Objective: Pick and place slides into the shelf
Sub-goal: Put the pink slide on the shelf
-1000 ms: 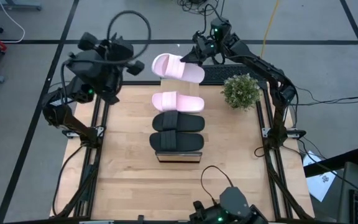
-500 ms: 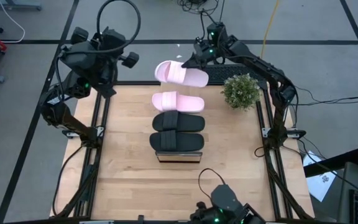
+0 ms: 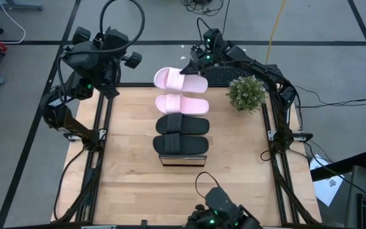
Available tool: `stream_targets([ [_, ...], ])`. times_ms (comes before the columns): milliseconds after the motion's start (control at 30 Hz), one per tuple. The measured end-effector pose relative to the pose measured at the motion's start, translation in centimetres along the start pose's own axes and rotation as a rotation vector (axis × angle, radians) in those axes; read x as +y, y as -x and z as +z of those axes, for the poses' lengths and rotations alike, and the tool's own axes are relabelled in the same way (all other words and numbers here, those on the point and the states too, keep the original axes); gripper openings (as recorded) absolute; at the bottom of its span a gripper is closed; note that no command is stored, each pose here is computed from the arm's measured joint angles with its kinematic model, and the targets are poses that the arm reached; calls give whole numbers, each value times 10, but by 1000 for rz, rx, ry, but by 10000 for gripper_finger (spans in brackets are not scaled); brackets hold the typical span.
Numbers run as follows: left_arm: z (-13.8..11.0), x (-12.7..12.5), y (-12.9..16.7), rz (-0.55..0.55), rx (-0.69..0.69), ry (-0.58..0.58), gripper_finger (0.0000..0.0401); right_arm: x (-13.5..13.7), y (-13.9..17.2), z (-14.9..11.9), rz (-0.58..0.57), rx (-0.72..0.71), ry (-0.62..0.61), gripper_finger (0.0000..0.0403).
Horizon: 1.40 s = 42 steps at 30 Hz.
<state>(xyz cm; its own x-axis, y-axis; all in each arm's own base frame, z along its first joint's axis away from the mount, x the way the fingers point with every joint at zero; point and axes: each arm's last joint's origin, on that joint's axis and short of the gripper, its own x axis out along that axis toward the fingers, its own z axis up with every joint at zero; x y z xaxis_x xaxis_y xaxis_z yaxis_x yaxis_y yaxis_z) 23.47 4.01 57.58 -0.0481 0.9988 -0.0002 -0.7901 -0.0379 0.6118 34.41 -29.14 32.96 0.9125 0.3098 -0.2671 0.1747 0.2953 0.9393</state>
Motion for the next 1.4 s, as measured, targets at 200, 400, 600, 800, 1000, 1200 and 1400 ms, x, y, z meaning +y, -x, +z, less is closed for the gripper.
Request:
stream_targets([
  [200,0,0,0,0,0,0,81,-9,0,-1,-54,0,-18,0],
  [400,0,0,0,0,0,0,81,-17,-4,2,-70,-11,-9,0],
  [600,0,0,0,0,0,0,81,-25,-13,2,-79,6,-3,0],
  [800,0,0,0,0,-1,0,81,-32,-18,2,-82,17,4,0],
  [1000,0,0,0,0,-1,0,81,-35,-17,2,-108,8,25,0],
  [1200,0,0,0,-1,-2,-1,81,-37,-16,1,-139,5,64,0],
  [1400,0,0,0,-1,-2,-5,81,-37,-16,2,-141,4,92,0],
])
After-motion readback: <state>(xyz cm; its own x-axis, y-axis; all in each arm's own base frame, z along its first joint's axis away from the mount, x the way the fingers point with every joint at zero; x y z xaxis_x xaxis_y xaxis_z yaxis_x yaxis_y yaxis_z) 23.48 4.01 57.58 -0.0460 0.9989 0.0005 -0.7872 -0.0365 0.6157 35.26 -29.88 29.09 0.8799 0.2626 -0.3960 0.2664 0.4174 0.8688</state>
